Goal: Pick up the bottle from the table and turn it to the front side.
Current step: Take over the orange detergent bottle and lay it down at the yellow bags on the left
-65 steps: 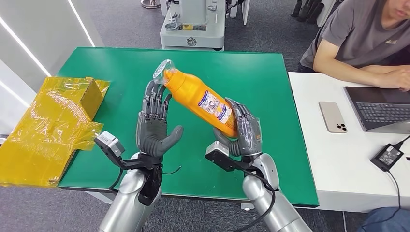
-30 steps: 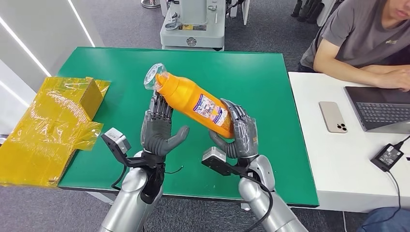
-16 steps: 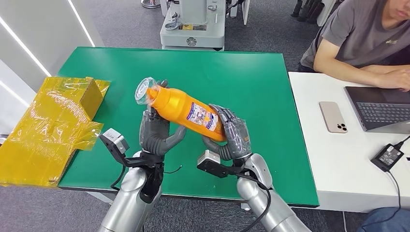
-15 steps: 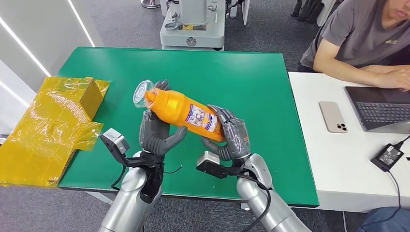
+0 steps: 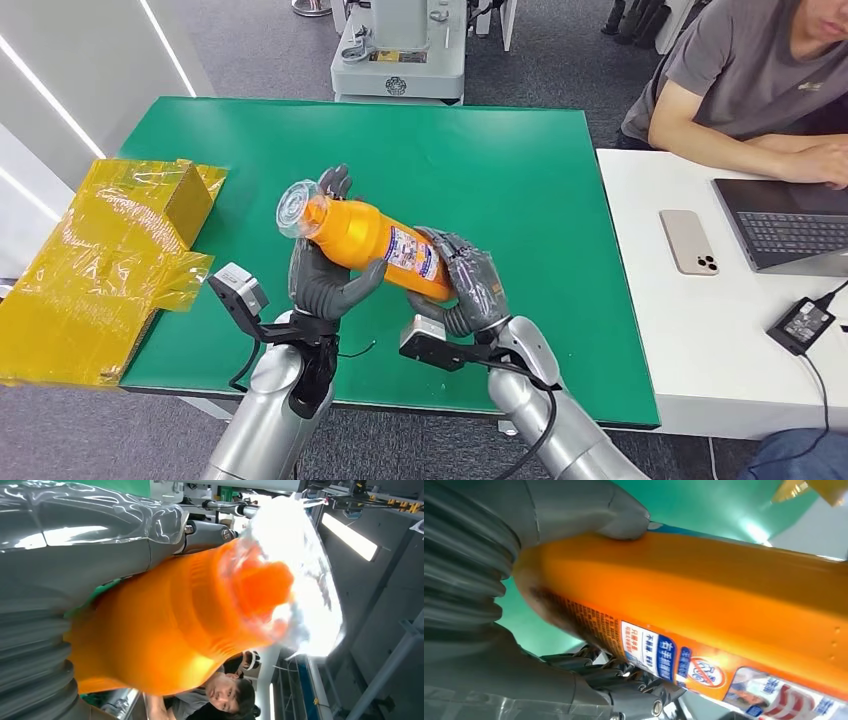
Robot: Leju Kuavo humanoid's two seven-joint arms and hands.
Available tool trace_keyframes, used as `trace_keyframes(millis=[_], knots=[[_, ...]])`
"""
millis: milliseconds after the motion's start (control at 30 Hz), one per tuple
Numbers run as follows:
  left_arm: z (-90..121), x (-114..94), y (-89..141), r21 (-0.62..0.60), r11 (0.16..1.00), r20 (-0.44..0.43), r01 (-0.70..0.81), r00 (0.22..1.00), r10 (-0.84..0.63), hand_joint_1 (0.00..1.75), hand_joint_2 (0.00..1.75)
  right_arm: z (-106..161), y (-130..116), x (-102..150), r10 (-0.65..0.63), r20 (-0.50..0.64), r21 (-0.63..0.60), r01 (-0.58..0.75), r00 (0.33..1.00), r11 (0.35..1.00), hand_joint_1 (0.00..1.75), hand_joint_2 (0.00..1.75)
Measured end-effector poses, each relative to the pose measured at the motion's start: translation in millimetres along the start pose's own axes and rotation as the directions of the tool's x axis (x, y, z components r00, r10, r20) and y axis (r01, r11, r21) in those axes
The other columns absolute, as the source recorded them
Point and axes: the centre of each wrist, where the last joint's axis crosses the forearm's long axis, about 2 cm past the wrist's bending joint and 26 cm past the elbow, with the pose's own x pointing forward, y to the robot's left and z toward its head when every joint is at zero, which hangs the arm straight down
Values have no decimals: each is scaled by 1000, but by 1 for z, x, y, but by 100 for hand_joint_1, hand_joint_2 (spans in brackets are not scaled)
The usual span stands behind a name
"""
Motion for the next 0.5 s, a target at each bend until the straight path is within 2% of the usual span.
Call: trace_keyframes(millis=[133, 400, 433, 500], knots=[[0, 0, 0, -3, 1000, -2, 5, 1000, -5, 0, 175, 3, 4, 0, -1, -7, 71, 2, 1000, 997, 175, 175], [3, -1, 1, -1, 1000, -13, 15, 1000, -15, 0, 175, 5, 6, -1, 5, -17, 122, -3, 1000, 993, 175, 175], [4, -1, 1, -1, 1000, -18, 20, 1000, -20, 38, 175, 5, 6, -2, 7, -19, 128, -4, 1000, 992, 175, 175], [5, -1, 1, 2, 999, -27, 32, 999, -32, 125, 175, 6, 6, -2, 11, -22, 136, -8, 1000, 991, 175, 175]])
